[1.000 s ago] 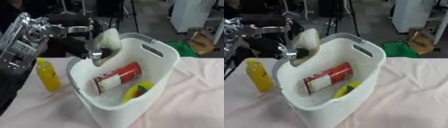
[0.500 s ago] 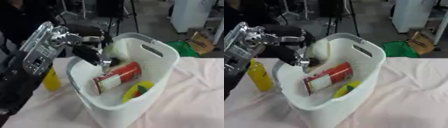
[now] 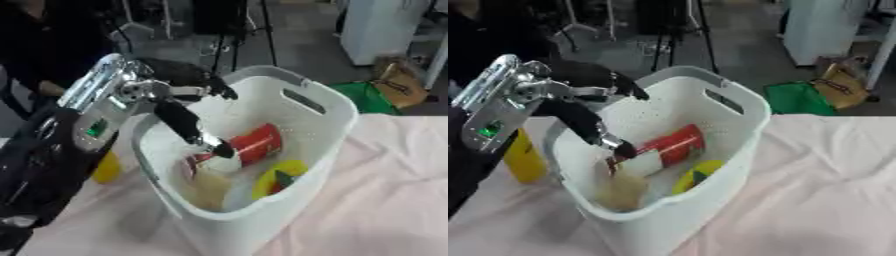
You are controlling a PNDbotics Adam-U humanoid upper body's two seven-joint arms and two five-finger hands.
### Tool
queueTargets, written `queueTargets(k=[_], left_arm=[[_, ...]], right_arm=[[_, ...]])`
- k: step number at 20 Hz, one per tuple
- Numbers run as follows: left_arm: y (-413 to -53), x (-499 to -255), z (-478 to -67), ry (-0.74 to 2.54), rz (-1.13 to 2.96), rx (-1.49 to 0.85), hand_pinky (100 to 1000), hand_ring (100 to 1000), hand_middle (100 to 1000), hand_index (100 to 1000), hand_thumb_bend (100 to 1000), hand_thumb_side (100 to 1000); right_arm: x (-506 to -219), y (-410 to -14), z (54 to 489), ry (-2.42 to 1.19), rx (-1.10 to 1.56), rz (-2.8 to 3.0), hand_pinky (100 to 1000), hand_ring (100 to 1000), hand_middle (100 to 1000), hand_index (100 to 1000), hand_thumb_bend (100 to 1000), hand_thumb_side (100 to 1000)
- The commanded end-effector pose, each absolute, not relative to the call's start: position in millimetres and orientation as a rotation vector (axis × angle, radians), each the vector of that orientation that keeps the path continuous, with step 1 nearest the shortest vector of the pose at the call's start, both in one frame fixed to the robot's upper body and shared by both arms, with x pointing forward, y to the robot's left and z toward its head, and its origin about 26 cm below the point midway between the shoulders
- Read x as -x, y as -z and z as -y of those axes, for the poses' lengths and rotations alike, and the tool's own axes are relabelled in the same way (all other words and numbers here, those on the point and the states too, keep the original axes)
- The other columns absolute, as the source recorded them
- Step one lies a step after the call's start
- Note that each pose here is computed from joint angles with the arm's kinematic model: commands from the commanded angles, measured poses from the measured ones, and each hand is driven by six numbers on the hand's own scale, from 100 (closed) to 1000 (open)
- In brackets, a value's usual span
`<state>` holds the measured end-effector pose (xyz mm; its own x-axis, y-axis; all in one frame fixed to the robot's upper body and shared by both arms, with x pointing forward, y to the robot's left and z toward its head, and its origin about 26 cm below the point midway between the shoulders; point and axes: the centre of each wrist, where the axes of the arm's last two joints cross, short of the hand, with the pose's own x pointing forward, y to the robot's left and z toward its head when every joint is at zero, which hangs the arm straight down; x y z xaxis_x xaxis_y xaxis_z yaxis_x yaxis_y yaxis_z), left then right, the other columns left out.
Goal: Pick up objects on the table and place them in the box.
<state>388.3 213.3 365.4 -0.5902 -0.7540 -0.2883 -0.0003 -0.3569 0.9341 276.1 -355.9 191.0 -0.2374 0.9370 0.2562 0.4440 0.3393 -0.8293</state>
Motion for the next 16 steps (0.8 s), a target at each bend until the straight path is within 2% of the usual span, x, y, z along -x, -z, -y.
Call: queueTargets(k=[1, 4, 9, 12, 13, 16], left_arm=[[-379.8, -384.5, -216.5, 1.975, 1.395, -1.059, 801, 892, 883, 1000, 830, 879], [-380.3, -384.5, -217.2, 1.971, 1.399, -1.056, 799, 890, 881, 1000, 825, 880], [-387.1, -378.7, -219.3, 1.946, 1.446, -1.051, 782, 862, 854, 1000, 736, 903], [-398.2, -366.8, -223.0, 1.913, 1.519, -1.051, 778, 856, 842, 990, 710, 919], [-401.0, -362.9, -224.3, 1.904, 1.539, -1.053, 766, 838, 821, 959, 679, 930], [-413.7, -341.2, -240.1, 1.849, 1.618, -1.090, 759, 827, 804, 948, 653, 950]], right_arm=[[-273.7, -199.8, 356.8, -0.825, 1.244, 1.846, 728, 543, 550, 732, 100, 851], [-273.8, -199.8, 356.8, -0.825, 1.244, 1.846, 728, 543, 550, 732, 100, 851], [-273.7, -199.7, 357.0, -0.824, 1.245, 1.846, 728, 544, 551, 732, 100, 858], [-273.5, -199.7, 357.3, -0.821, 1.248, 1.846, 728, 544, 551, 732, 100, 849], [-273.4, -199.7, 357.5, -0.820, 1.249, 1.845, 728, 544, 551, 732, 100, 849], [-273.1, -200.3, 358.6, -0.813, 1.260, 1.843, 728, 544, 551, 732, 100, 848]])
